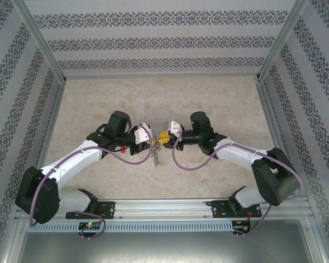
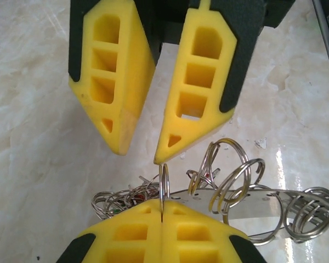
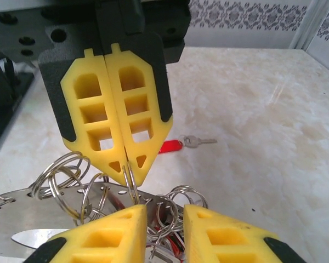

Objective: Put the keys on the keyring

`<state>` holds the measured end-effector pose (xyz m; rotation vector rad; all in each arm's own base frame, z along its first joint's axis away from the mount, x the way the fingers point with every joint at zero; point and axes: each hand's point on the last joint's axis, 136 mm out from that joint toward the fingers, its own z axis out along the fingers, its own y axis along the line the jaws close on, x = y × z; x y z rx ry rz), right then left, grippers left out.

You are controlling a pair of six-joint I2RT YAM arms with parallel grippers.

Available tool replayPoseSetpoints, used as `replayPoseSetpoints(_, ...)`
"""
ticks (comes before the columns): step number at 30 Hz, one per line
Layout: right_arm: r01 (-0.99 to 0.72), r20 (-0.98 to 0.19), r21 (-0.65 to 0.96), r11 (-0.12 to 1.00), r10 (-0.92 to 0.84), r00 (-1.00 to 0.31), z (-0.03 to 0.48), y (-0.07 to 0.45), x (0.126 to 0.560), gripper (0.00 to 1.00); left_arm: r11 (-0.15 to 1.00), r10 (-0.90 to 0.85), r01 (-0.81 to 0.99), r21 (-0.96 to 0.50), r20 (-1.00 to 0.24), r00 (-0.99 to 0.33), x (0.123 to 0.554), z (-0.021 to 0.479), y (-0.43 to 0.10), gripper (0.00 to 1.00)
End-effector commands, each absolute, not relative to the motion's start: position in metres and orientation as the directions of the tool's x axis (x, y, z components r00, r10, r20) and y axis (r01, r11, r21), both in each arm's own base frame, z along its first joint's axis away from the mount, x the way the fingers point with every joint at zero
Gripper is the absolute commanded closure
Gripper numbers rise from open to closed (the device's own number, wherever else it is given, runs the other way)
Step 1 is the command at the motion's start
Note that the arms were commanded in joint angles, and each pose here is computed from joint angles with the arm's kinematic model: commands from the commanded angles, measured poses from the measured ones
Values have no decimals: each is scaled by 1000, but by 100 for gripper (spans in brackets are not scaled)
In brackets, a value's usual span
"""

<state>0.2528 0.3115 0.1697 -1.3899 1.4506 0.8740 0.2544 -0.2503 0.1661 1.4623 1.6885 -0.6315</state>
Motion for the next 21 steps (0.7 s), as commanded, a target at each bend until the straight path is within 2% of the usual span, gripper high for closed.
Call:
replayPoseSetpoints(1,-977,-880,-177,115,-464,104,155,301,250,74,176,578,977,116,-816,-7,243,166,-254,100)
replayPoseSetpoints(4,-973,-881,-179,146,-463,93,166,296,253,74,180,562,981,64,-826,-49,240,160,-258,100)
replayPoseSetpoints(9,-979,-891,-154,131,-447,81,170,294,243,71,153,537,988,-8,-839,-90,234,151,-270,100)
replayPoseSetpoints(15,-981,-901,-133,144,-429,59,179,291,238,72,126,533,989,-84,-835,-139,229,140,-279,100)
replayPoseSetpoints(21,-988,-887,-87,131,-461,17,159,286,229,71,143,509,986,-86,-848,-148,233,141,-282,100)
